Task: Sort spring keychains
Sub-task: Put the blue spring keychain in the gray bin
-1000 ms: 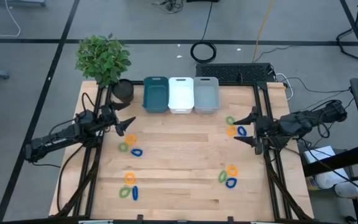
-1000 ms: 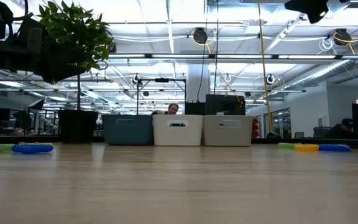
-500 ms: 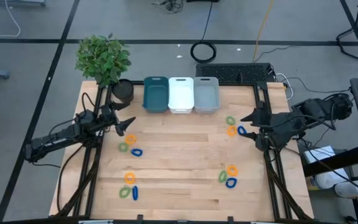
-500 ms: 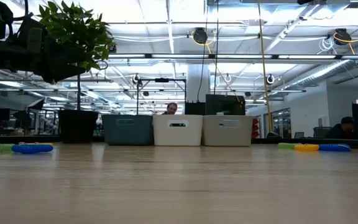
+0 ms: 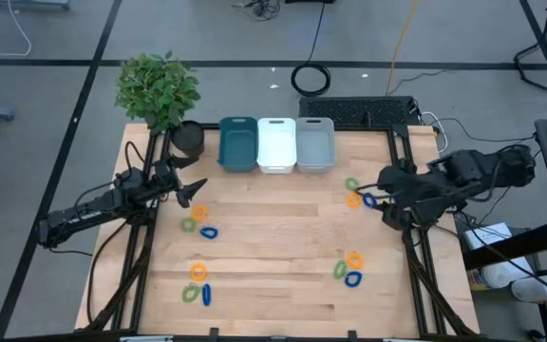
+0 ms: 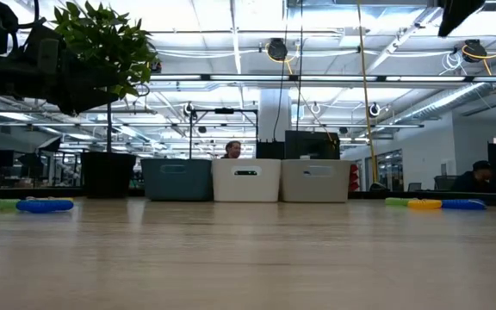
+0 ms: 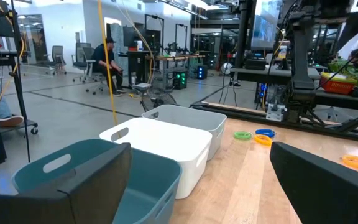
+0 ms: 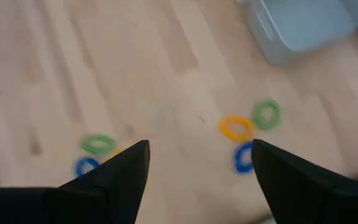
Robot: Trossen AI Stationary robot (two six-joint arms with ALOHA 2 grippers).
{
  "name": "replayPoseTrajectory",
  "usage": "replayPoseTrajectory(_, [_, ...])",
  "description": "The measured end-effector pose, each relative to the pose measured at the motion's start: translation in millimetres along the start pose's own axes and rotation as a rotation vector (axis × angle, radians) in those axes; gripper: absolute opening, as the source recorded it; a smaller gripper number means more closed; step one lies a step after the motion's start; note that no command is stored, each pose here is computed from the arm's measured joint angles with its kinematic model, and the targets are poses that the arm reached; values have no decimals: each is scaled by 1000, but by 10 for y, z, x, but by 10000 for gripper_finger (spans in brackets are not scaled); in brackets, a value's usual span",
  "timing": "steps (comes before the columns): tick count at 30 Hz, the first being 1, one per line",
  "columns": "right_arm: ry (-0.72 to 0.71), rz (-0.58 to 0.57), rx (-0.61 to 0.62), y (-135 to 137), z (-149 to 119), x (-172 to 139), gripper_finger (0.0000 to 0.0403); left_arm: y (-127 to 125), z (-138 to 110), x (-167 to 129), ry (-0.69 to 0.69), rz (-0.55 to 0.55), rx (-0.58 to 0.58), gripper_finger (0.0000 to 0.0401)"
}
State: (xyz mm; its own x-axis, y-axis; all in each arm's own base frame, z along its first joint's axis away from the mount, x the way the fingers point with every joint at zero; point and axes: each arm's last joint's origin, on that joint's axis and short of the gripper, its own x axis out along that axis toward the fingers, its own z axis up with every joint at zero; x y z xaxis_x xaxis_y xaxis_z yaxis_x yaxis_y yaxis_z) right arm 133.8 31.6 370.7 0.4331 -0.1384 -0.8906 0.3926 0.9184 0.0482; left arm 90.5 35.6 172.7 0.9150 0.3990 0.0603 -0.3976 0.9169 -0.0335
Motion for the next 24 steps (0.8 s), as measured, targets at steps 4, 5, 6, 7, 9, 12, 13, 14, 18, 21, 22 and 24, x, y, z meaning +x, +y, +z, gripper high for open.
replayPoseTrajectory(4, [91, -88, -16, -9, 61, 128, 267, 0, 0, 0, 0, 0, 0, 392])
replayPoseTrajectory(5, [105, -102, -15, -8, 78, 155, 267, 0, 0, 0, 0, 0, 0, 392])
replayPoseTrajectory(6, [114, -111, -11, -3, 97, 182, 267, 0, 0, 0, 0, 0, 0, 392])
replayPoseTrajectory(7, [123, -119, -7, 3, 113, 210, 267, 0, 0, 0, 0, 0, 0, 392])
replayPoseTrajectory(9, [143, -137, -3, 8, 138, 268, 267, 0, 0, 0, 0, 0, 0, 392])
replayPoseTrajectory(12, [175, -168, 22, 9, 158, 366, 267, 0, 0, 0, 0, 0, 0, 392])
replayPoseTrajectory(13, [186, -179, 41, 7, 160, 402, 267, 0, 0, 0, 0, 0, 0, 392])
replayPoseTrajectory(14, [198, -193, 58, 1, 157, 442, 267, 0, 0, 0, 0, 0, 0, 392])
replayPoseTrajectory(18, [268, -254, 88, -37, 93, 644, 267, 0, 0, 0, 0, 0, 0, 392])
replayPoseTrajectory(21, [323, -299, 102, -91, 5, 823, 267, 0, 0, 0, 0, 0, 0, 392])
replayPoseTrajectory(22, [339, -311, 105, -110, -25, 884, 267, 0, 0, 0, 0, 0, 0, 392])
replayPoseTrajectory(24, [365, -325, 120, -148, -77, 1003, 267, 0, 0, 0, 0, 0, 0, 392])
